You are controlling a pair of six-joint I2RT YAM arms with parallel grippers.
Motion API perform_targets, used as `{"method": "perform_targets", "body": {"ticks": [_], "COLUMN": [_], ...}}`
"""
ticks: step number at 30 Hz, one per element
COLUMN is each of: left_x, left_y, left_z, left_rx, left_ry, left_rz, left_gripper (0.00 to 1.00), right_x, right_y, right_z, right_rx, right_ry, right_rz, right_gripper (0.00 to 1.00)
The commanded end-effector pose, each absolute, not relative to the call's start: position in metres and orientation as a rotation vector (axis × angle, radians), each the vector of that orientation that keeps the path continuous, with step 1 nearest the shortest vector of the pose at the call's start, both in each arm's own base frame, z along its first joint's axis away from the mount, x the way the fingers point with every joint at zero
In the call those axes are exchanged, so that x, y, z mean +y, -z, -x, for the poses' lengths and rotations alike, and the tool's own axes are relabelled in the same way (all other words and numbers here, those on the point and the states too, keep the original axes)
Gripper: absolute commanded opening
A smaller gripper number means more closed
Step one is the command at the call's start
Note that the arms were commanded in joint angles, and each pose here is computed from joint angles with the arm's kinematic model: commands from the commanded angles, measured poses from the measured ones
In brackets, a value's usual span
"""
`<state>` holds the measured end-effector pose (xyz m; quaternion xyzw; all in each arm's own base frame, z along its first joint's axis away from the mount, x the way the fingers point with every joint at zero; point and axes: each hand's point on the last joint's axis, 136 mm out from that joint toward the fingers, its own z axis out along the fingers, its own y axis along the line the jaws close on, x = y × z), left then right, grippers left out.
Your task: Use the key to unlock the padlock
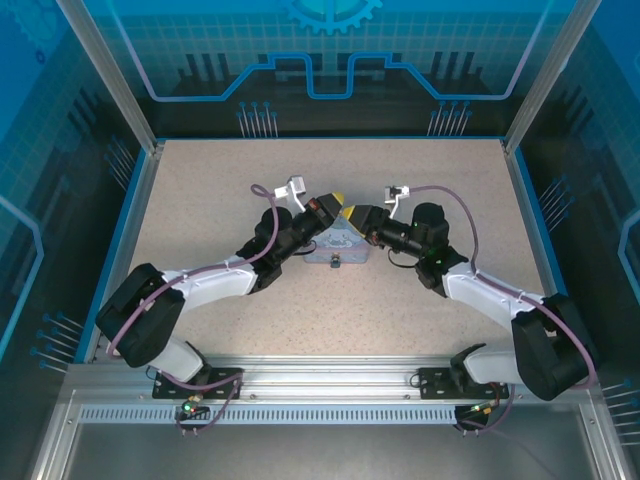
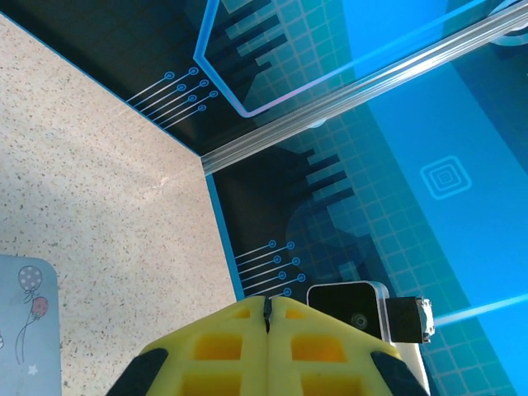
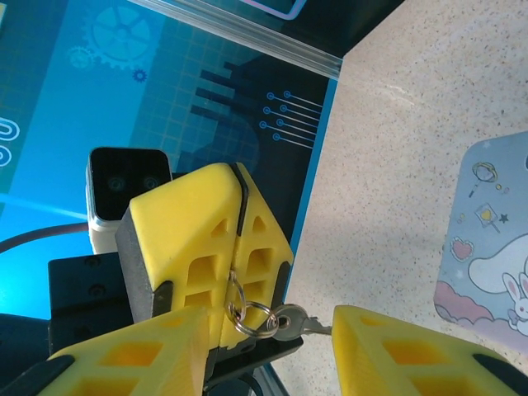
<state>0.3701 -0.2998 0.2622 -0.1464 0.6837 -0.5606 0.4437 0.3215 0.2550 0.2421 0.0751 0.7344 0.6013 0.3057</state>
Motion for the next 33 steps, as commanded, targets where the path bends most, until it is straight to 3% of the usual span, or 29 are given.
{"method": "perform_targets", "body": {"ticks": [1, 15, 21, 27, 31, 33], "left_x": [-0.305, -0.310, -0.310, -0.313, -0.314, -0.314], "left_y": [-0.273, -0.270, -0.268, -0.268, -0.267, -0.266], "left_z": [-0.372, -0.374, -0.376, -0.376, -0.375, -0.375], "left_rx": [1.641, 1.632, 1.620, 1.621, 1.630, 1.639], "left_ry": [1.425, 1.451, 1.469, 1.477, 1.478, 1.476], "left_rz": [0.373, 0.396, 0.431, 0.426, 0.422, 0.422], "left_gripper": [0.00, 0.00, 0.00, 0.00, 0.00, 0.13], "right_x": [0.261, 0.272, 0.273, 0.273, 0.271, 0.268], "right_y": [-0.262, -0.262, -0.256, -0.255, -0.256, -0.254], "right_z": [-0.326, -0.327, -0.327, -0.328, -0.330, -0.330], "right_rx": [1.875, 1.868, 1.881, 1.877, 1.876, 1.881], "right_ry": [-1.621, -1.675, -1.677, -1.688, -1.692, -1.691], "right_rz": [-0.169, -0.147, -0.154, -0.160, -0.165, -0.169], "right_gripper": [0.43, 0.20, 0.18, 0.01, 0.00, 0.00]}}
